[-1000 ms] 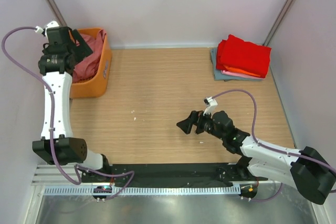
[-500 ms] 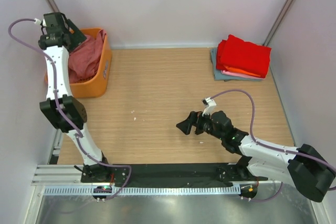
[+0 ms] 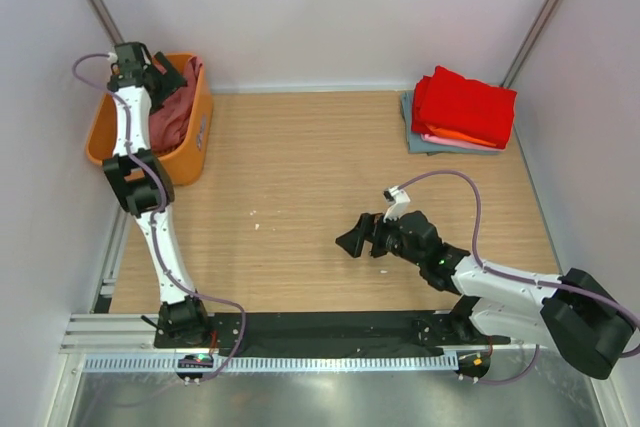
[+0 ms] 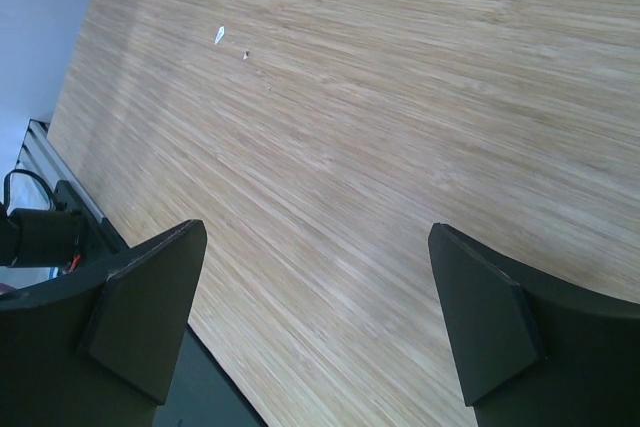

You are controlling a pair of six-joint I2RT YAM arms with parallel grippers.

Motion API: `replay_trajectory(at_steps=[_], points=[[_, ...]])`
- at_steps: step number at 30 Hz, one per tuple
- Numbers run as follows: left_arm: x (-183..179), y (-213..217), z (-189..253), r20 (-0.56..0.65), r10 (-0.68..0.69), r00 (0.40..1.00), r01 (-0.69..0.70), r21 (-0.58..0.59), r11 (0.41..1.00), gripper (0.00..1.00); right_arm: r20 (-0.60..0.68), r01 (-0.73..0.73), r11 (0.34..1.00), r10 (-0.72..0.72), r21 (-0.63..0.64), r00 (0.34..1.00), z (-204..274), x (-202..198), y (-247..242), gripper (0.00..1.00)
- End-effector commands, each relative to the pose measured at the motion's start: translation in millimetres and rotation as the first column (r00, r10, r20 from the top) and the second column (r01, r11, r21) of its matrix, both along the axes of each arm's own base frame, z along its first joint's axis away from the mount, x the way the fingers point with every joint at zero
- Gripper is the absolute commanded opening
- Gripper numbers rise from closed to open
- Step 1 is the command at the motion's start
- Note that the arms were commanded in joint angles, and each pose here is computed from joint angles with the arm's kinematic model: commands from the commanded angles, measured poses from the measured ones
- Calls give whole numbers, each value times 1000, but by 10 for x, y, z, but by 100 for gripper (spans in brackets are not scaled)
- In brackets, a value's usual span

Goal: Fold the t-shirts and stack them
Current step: Grab the tshirt from the pile, then move the tshirt to the center of the board

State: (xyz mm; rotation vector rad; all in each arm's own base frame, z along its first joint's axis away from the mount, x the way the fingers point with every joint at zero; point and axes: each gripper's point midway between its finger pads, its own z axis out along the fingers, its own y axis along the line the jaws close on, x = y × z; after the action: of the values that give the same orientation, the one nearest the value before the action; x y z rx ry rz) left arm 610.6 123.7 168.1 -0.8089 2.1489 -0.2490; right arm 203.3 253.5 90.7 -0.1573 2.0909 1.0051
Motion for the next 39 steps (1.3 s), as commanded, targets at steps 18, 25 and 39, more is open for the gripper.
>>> replay_trajectory(at_steps=[18,25,39], points=[[566,-180,723,339,-25,940,55,-79,995,0,-2,26,991,-26,131,1000,214,288,-18,100],[-78,-584,2755,615,-87,783,69,53,996,0,-3,25,989,-24,146,1000,221,279,-35,100],[-2401,-2465,4522,801,-473,366,551,223,804,3,82,62,976,-81,207,993,430,177,-219,100]])
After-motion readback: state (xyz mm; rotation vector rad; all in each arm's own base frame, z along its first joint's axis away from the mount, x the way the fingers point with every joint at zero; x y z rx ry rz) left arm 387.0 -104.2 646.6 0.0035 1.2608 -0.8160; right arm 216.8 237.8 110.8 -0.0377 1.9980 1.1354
